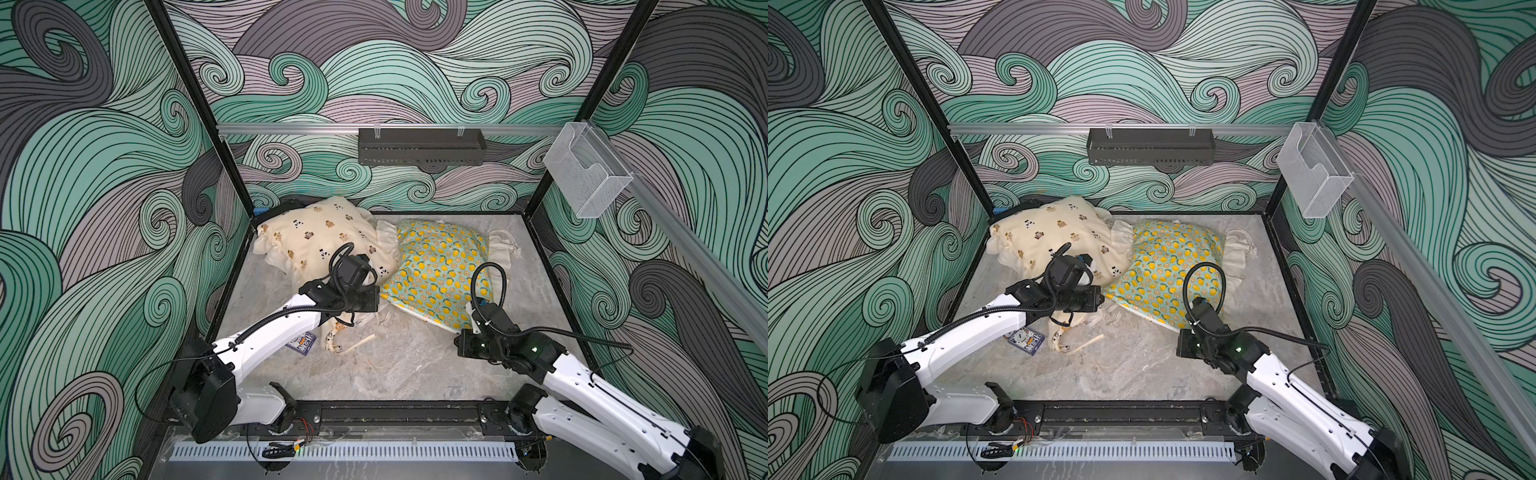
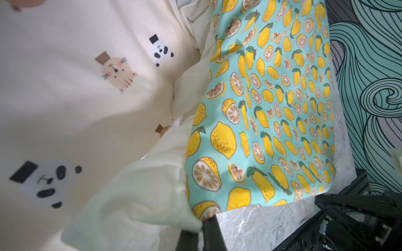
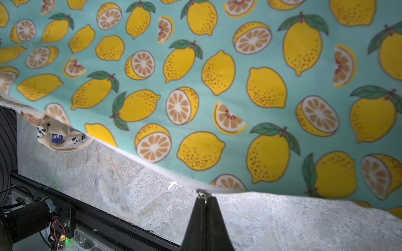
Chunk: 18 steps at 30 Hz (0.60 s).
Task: Zip up pillowcases
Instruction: Zip the zipper on the pillowcase.
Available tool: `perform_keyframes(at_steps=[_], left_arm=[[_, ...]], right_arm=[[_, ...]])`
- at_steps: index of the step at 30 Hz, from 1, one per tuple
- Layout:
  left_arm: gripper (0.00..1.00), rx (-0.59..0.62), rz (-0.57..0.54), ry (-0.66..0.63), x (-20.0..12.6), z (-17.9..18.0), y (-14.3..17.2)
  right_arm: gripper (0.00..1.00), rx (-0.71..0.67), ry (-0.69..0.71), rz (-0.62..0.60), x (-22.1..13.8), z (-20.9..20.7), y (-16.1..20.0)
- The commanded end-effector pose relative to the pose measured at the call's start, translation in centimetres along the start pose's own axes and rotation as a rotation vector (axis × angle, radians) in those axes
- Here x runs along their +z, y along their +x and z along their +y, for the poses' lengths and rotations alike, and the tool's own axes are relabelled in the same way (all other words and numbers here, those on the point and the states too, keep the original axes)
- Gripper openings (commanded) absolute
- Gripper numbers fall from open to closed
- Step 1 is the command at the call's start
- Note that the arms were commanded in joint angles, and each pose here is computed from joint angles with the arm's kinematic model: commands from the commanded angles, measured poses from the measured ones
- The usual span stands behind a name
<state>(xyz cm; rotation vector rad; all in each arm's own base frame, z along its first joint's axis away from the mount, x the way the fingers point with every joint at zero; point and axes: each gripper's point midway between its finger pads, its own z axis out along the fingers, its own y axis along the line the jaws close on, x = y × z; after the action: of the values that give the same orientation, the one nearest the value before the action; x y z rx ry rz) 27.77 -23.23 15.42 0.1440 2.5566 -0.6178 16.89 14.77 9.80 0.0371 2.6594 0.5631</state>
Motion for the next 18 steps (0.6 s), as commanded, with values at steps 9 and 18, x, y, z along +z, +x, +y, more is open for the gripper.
perform_keyframes(at_steps=[9, 18], left_arm=[[0.0, -0.059, -0.051, -0.045, -0.1, 2.2, -1.5], [0.0, -0.101, -0.048, -0.061, 0.3, 3.3, -1.7]], right_arm=[[0.0, 0.096, 0.112, 0.035, -0.6, -3.0, 1.5], [0.0, 0.148, 0.2, 0.045, -1.0, -5.1, 2.2]])
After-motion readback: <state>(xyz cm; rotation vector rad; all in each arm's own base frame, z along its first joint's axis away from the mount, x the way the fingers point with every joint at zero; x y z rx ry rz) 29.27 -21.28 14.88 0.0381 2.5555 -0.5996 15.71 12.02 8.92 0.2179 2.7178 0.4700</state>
